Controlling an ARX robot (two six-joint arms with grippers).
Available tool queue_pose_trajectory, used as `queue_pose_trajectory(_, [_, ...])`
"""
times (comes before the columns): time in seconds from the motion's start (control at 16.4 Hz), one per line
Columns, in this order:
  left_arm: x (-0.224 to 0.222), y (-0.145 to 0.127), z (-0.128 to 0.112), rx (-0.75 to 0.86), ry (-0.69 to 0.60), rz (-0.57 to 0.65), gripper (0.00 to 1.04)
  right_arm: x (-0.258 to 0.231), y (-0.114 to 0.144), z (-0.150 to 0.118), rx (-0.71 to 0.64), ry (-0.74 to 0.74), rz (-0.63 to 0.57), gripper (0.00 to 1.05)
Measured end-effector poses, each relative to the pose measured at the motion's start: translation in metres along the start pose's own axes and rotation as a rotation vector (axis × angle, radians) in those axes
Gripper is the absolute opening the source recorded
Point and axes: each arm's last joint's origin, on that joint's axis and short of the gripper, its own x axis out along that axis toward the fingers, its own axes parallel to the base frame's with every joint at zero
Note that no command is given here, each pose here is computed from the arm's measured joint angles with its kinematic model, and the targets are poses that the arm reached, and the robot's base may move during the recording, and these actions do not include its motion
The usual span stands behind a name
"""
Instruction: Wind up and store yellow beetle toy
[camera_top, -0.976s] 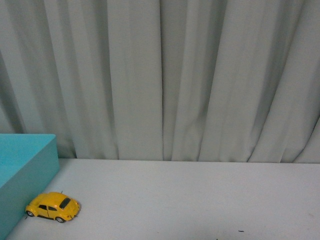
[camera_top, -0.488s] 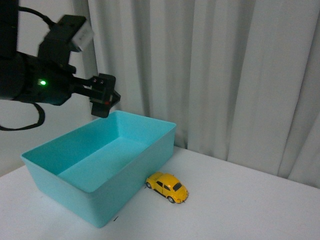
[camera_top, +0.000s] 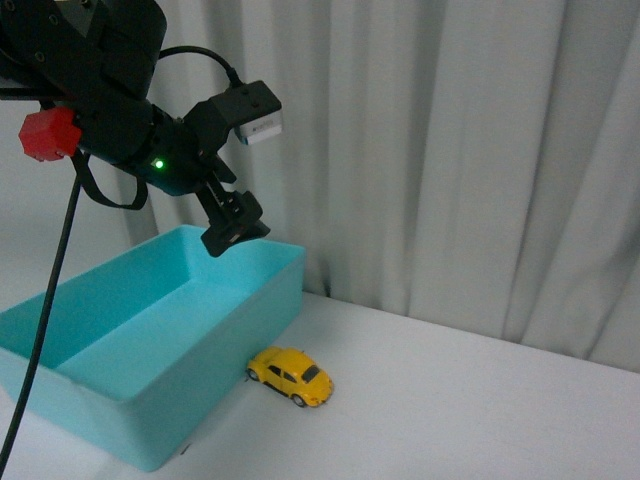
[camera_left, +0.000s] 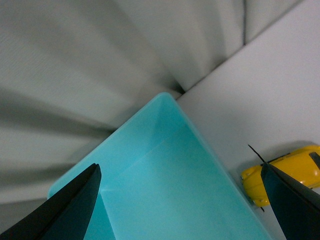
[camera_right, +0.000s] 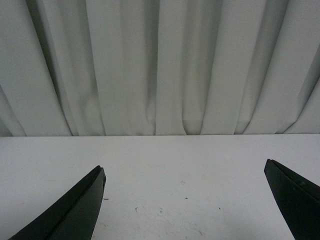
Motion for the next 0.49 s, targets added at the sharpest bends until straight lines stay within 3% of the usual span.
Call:
queue_pose_trajectory(0.18, [0.028,-0.008,0.025,0.334,0.099,-0.139,0.98,0.0,0.0,0.0,0.0,0.0,0.0,0.98])
queue_pose_trajectory(0.43, [0.058,-0.031,0.022,0.663,0.22,-0.316,0.98,0.0,0.0,0.0,0.0,0.001,0.0,0.98])
queue_pose_trajectory(0.49, [0.061,-0.031,0.021,0.703,0.229,-0.311,0.98,0.0,0.0,0.0,0.0,0.0,0.0,0.98])
